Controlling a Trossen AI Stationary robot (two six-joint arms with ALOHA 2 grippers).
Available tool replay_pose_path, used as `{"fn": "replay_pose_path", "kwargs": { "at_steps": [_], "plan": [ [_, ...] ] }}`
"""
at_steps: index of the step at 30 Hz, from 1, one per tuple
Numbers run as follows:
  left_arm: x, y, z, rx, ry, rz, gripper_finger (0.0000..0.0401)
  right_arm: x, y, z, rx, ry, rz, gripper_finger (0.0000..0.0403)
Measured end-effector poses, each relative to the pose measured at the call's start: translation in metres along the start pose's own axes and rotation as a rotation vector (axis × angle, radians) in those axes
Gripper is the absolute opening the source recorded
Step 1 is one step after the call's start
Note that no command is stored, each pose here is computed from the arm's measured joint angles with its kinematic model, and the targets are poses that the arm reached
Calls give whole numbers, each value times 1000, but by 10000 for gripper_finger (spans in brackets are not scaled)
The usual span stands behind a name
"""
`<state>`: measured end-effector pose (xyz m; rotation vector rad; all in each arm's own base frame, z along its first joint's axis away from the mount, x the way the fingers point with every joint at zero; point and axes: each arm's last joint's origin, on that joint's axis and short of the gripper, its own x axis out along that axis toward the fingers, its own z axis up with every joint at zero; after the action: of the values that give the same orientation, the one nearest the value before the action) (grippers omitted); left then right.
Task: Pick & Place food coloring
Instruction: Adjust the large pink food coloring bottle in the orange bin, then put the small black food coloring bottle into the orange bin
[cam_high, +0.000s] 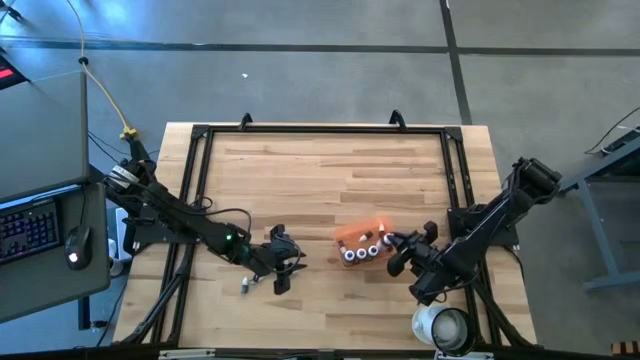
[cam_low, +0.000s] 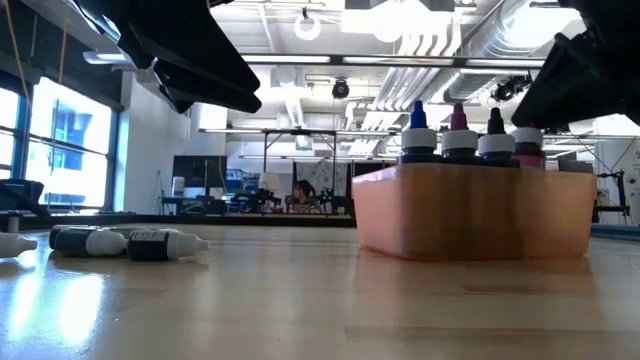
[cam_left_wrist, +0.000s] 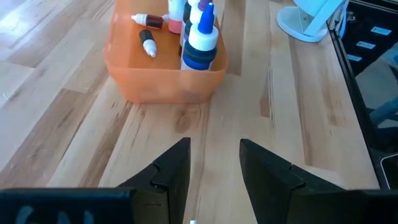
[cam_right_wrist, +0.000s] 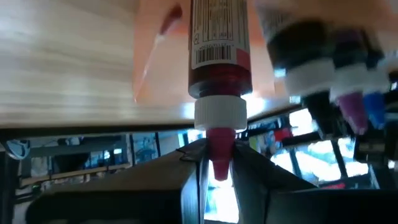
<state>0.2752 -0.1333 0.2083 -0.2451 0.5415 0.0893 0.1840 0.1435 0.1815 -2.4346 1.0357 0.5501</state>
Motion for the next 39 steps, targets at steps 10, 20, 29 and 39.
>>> {"fn": "replay_pose_path", "kwargs": {
  "at_steps": [10, 20, 29, 39],
  "plan": [
    [0, 0, 0, -1, 3, -4, 137, 0, -1, 2, 15, -74, -1, 86],
    [0, 0, -1, 6, 9, -1, 137, 0, -5, -2, 141, 76, -41, 137],
    [0, 1, 1, -1, -23, 31, 137, 8, 0, -21, 684, 230, -65, 150],
    [-1, -6, 11, -26, -36, -31, 137, 32, 24, -73, 1633, 54, 175, 123]
  ]
}}
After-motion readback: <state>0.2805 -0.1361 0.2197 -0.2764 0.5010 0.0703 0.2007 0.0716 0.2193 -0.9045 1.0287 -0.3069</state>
